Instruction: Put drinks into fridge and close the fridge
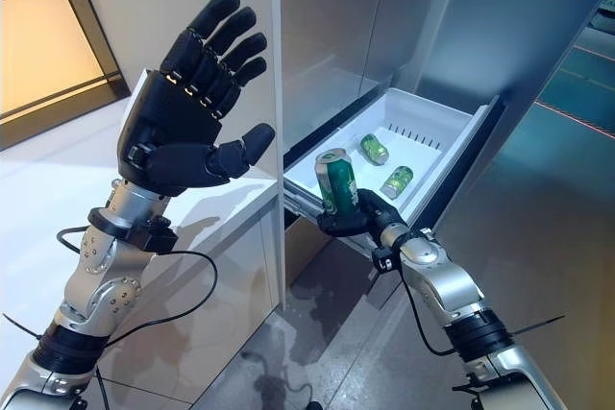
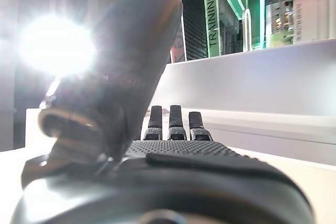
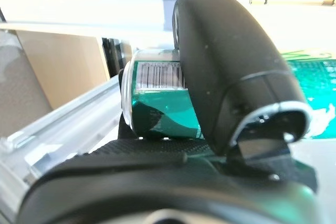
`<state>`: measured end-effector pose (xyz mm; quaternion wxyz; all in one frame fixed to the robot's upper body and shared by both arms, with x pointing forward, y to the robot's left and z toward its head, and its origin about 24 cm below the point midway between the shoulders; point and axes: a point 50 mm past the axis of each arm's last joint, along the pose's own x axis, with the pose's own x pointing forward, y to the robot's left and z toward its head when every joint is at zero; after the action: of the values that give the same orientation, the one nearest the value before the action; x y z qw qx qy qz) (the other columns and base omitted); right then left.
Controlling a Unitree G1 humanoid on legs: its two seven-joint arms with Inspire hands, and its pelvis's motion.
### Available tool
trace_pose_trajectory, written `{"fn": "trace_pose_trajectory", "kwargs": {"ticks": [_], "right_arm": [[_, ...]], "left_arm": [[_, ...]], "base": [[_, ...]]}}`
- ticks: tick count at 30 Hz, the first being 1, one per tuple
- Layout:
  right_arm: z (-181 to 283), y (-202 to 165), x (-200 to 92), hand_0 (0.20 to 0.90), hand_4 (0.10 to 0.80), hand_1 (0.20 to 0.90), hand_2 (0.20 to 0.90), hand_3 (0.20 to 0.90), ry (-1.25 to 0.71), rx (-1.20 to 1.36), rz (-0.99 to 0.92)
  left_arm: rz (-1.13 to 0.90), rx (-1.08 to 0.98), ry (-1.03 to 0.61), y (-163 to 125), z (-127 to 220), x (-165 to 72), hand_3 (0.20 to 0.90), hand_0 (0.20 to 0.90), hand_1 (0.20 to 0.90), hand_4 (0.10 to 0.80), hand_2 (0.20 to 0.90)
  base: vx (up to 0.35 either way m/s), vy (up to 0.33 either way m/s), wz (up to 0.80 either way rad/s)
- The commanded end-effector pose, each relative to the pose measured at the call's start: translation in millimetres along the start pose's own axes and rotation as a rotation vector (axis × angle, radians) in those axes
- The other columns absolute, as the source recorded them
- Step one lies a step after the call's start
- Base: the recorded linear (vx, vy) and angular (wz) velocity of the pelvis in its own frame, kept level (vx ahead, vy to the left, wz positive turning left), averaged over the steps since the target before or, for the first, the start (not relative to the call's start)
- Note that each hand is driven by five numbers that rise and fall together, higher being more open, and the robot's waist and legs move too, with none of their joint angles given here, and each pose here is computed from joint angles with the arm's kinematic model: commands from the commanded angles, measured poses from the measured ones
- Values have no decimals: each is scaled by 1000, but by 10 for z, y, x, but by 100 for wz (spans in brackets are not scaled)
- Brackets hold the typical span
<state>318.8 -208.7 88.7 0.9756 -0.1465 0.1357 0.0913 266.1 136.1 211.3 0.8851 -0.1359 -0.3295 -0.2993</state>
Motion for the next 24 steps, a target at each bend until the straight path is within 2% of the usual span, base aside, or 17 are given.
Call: {"fn": "trace_pose_trajectory", "kwargs": {"ticks": [1, 3, 4, 6, 10, 14, 20, 24], "right_arm": [[1436, -518, -112, 300, 100, 300, 300, 200, -543, 28, -235], [1478, -632, -99, 300, 100, 300, 300, 200, -538, 37, -298], [1509, -730, -89, 300, 100, 300, 300, 200, -531, 56, -349], [1546, -857, -87, 300, 100, 300, 300, 200, -517, 60, -407], [1573, -1221, -125, 300, 100, 300, 300, 200, -447, 29, -530], [1477, -1571, -189, 300, 100, 300, 300, 200, -299, -80, -645], [1287, -1901, -299, 300, 100, 300, 300, 200, -124, -150, -753], [1282, -1997, -345, 300, 100, 300, 300, 200, -73, -173, -801]], "left_arm": [[-47, -99, -30, -14, 52, 269, 900, 900, 900, 800, 900], [-58, -213, 107, -44, -162, 223, 900, 900, 900, 800, 900], [-60, -297, 236, -95, -358, 150, 900, 900, 900, 800, 900], [-73, -373, 369, -159, -575, 30, 900, 900, 900, 800, 900], [-101, -513, 643, -305, -991, -429, 900, 900, 900, 800, 900], [-106, -578, 860, -390, -1191, -914, 900, 900, 900, 800, 900], [-140, -612, 1075, -460, -1349, -1410, 900, 900, 900, 800, 900], [-170, -520, 1136, -405, -1471, -1517, 900, 900, 900, 800, 900]], "base": [[45, -5, 14], [57, -1, 7], [79, 4, 13], [74, 13, 28], [75, 29, 26], [86, 24, 31], [26, -24, 21], [-166, -90, 21]]}}
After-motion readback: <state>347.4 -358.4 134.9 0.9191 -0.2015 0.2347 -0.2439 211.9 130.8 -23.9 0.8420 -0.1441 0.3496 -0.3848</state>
